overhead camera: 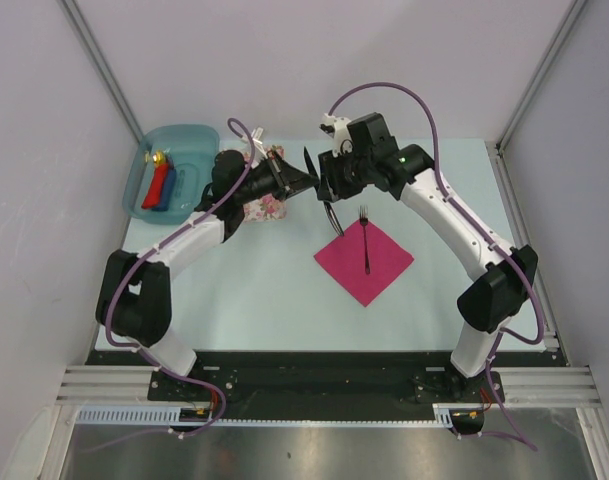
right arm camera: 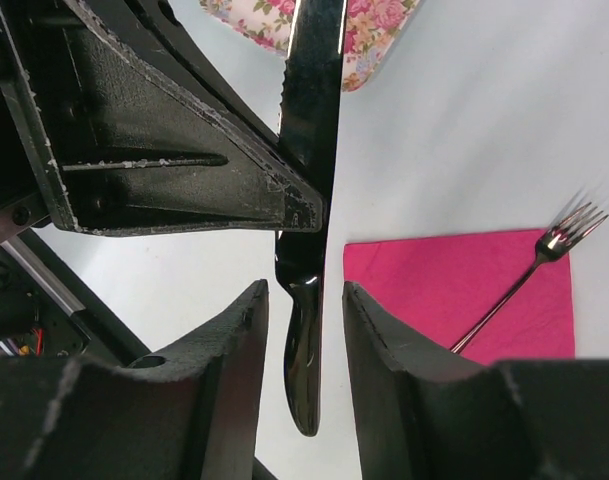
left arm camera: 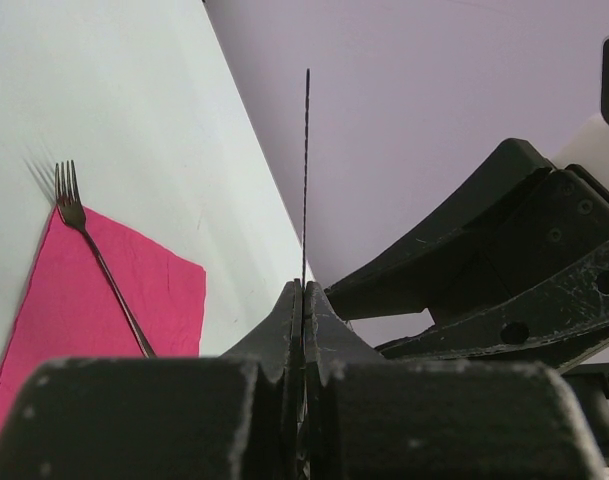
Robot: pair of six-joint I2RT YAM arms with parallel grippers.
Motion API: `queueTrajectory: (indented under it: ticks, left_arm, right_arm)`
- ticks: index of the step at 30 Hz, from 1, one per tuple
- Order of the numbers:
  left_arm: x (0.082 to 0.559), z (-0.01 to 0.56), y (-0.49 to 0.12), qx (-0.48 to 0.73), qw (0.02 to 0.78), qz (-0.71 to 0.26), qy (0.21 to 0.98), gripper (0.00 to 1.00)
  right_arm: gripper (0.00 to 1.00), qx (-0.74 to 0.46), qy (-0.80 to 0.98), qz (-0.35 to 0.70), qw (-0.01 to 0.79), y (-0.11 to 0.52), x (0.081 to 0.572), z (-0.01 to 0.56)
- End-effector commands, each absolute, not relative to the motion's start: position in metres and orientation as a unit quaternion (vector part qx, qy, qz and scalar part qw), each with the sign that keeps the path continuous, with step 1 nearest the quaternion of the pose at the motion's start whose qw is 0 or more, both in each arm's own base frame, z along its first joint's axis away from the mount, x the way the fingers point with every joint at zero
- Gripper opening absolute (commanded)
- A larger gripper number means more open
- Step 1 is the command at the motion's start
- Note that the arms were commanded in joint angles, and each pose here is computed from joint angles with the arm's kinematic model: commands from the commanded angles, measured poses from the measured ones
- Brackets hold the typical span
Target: Place the utensils on the paper napkin and roll it up
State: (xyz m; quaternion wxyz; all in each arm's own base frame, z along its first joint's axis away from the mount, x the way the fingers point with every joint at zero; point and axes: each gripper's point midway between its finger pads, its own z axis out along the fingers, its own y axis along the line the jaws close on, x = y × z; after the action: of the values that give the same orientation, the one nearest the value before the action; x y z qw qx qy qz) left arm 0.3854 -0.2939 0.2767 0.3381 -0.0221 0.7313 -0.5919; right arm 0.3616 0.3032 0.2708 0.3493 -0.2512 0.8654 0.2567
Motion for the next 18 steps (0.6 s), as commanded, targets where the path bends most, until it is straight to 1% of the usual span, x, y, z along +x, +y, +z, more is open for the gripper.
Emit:
queueTrajectory:
  ticks: [1, 4, 8, 14, 18]
  left_arm:
    - [0.387, 0.303, -0.298, -0.008, 0.358, -0.609, 0.708, 0.00]
    - [0.387, 0.302, -0.297, -0.012, 0.357, -0.610, 0.707, 0.00]
    - [0.386, 0.303, -0.297, -0.016, 0.355, -0.612, 0.706, 0.00]
    - [0.386, 0.306, -0.297, -0.018, 0.356, -0.616, 0.703, 0.00]
    - [0.385, 0.303, -0.297, -0.019, 0.353, -0.615, 0.705, 0.00]
  right_arm:
    - [0.42, -0.253, 0.860, 0.251, 0.364, 0.304, 0.363, 0.276]
    - [0.48, -0.255, 0.861, 0.245, 0.366, 0.302, 0.364, 0.275]
    - [0.49, -0.256, 0.862, 0.248, 0.360, 0.302, 0.360, 0.272]
    - [0.43, -0.257, 0.864, 0.247, 0.355, 0.300, 0.354, 0.268]
    - [0.32, -0.252, 0.863, 0.247, 0.361, 0.299, 0.356, 0.271]
